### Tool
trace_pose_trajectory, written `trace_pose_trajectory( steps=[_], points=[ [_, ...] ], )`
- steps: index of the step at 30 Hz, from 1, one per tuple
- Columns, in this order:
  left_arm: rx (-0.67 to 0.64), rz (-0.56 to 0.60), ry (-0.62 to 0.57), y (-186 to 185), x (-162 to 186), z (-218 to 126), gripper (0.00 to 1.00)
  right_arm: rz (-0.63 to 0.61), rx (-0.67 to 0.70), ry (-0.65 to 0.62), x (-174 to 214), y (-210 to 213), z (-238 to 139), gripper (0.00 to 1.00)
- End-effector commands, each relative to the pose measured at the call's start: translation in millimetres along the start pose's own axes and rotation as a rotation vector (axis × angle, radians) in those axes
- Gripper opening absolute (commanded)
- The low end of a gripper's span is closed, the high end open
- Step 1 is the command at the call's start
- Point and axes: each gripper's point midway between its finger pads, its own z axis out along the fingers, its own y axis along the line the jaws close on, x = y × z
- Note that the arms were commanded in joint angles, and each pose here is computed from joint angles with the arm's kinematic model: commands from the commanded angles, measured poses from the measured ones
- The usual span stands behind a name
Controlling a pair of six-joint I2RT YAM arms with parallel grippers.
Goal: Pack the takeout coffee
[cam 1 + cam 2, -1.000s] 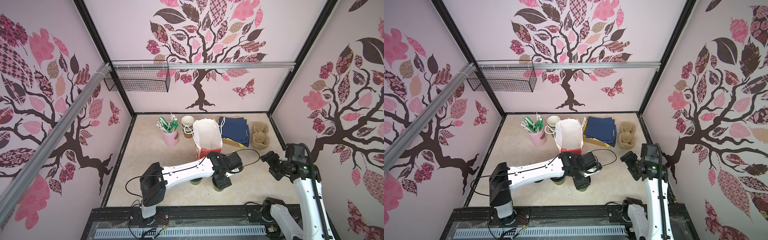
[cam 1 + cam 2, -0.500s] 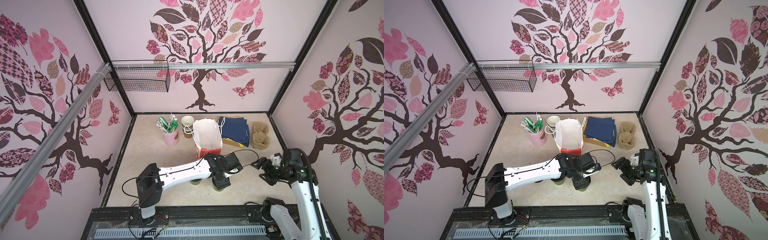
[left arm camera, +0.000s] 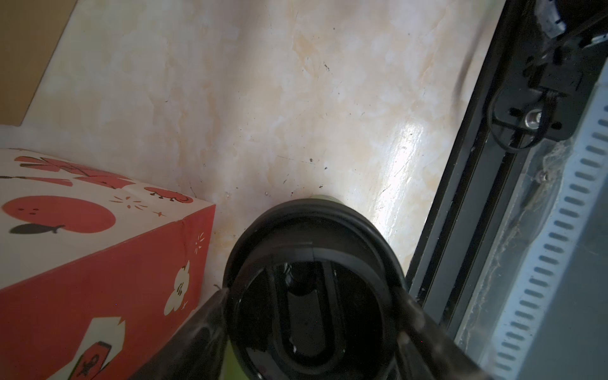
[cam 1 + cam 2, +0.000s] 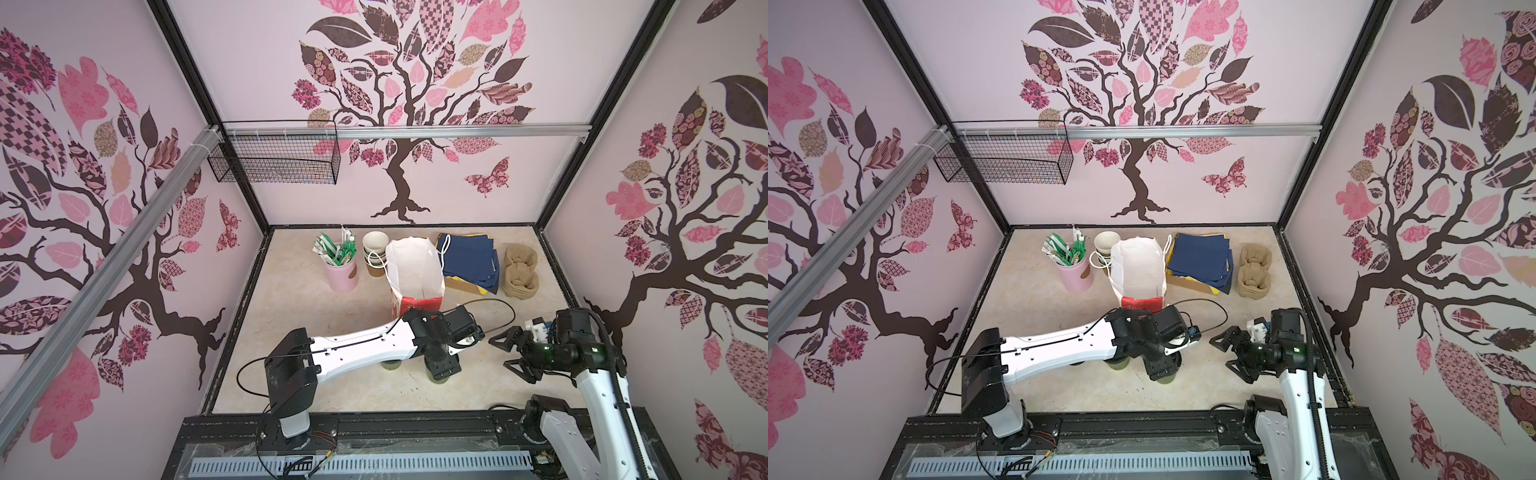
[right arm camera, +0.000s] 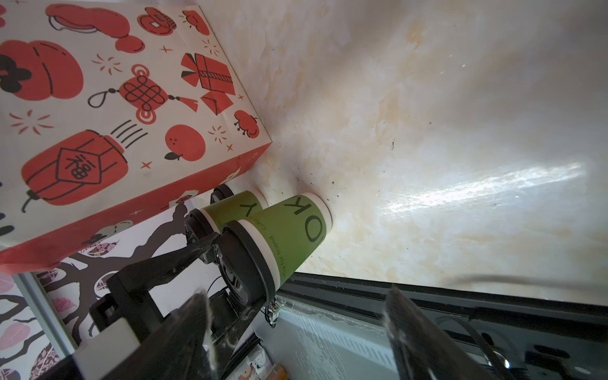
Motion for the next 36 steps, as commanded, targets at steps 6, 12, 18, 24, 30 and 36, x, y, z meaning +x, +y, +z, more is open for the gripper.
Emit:
trace_pose_trajectory(
  steps=[6,12,18,24,30,36],
  points=[
    [0.017,0.010,-0.055,-3,-1,-3,0.75,-0.046,-0.019,0.111,18,4,11,0.94],
    [0.014,0.006,-0.102,-2,-6,-12,0.76,-0.061,-0.051,0.143,24,6,14,0.94],
    [-0.001,-0.026,-0.254,1,-26,-49,0.79,-0.080,-0.044,0.143,21,8,13,0.94],
    [-0.010,-0.187,-0.373,8,-26,-93,0.80,-0.122,-0.034,0.138,19,15,8,0.93],
    [-0.003,-0.489,-0.391,17,5,-117,0.77,-0.182,-0.020,0.150,25,25,11,0.92],
    [0.048,-0.762,-0.368,13,38,-120,0.73,-0.229,-0.034,0.151,27,35,15,0.92]
  ],
)
